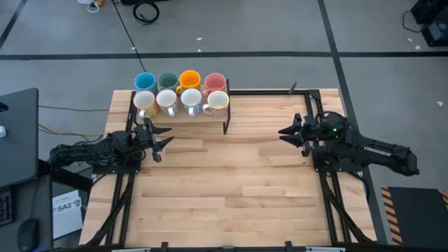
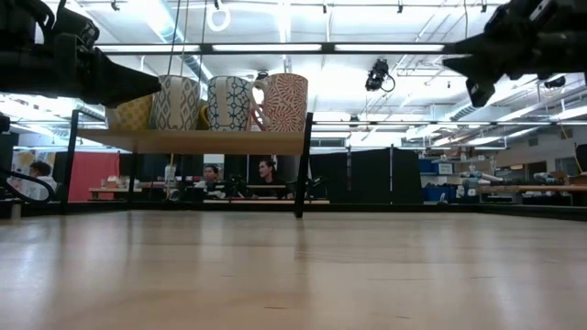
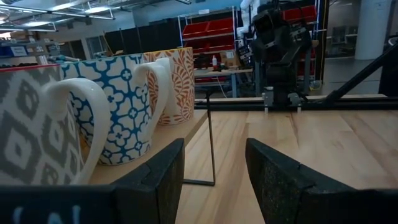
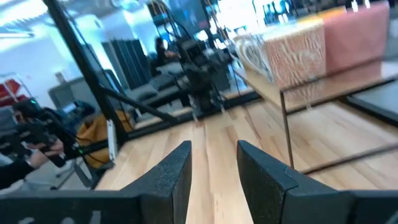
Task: Place coffee mugs
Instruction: Return to Home Position
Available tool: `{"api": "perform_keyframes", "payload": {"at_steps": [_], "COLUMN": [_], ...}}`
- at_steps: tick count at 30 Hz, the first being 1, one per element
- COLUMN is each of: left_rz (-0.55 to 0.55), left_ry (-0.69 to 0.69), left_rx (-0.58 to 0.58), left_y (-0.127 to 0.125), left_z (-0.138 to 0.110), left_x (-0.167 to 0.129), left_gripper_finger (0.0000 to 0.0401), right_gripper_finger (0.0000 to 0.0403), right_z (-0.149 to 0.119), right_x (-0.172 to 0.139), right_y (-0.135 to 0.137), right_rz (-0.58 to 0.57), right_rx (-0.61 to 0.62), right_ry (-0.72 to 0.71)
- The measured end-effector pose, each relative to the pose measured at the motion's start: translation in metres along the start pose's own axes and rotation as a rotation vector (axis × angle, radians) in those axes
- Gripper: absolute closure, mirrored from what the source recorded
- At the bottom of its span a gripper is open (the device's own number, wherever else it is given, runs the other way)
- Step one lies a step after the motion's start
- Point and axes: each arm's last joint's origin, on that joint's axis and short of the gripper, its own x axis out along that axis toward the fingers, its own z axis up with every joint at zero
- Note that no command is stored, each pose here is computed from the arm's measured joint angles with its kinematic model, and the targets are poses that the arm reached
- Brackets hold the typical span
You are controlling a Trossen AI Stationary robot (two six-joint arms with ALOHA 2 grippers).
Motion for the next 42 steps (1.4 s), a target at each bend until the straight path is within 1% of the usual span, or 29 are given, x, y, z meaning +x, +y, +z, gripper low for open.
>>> {"api": "perform_keyframes", "payload": {"at_steps": [5,9,13,22,27,29,33,35,40,42], "left_rz": [0.0,0.0,0.0,0.0,0.0,0.0,0.0,0.0,0.0,0.0], "left_ry": [0.001,0.001,0.002,0.002,0.003,0.003,0.003,0.003,0.003,0.003], "left_rx": [0.0,0.001,0.001,-0.004,-0.005,-0.006,-0.007,-0.007,-0.007,-0.007], "left_y": [0.0,0.0,0.0,0.0,0.0,0.0,0.0,0.0,0.0,0.0], "left_z": [0.0,0.0,0.0,0.0,-0.001,-0.001,-0.001,-0.001,-0.001,-0.001], "left_x": [0.0,0.0,0.0,0.0,0.0,0.0,0.0,0.0,0.0,0.0], "left_gripper_finger": [0.0225,0.0225,0.0225,0.0225,0.0225,0.0225,0.0225,0.0225,0.0225,0.0225], "right_gripper_finger": [0.027,0.027,0.027,0.027,0.027,0.027,0.027,0.027,0.027,0.027], "right_z": [0.002,0.001,-0.003,-0.006,-0.007,-0.007,-0.009,-0.017,-0.039,-0.038], "right_x": [-0.011,-0.016,-0.02,-0.026,-0.026,-0.026,-0.024,-0.02,-0.01,-0.01], "right_y": [0.004,0.007,0.007,0.008,0.006,0.006,0.008,0.007,0.003,0.004], "right_rz": [0.044,0.05,0.041,0.012,-0.034,-0.035,0.003,0.034,0.125,0.134], "right_rx": [-0.034,-0.037,-0.031,-0.024,-0.012,-0.011,0.021,0.021,-0.02,-0.04], "right_ry": [-0.076,-0.092,-0.068,-0.071,-0.073,-0.074,-0.07,-0.07,-0.142,-0.139]}}
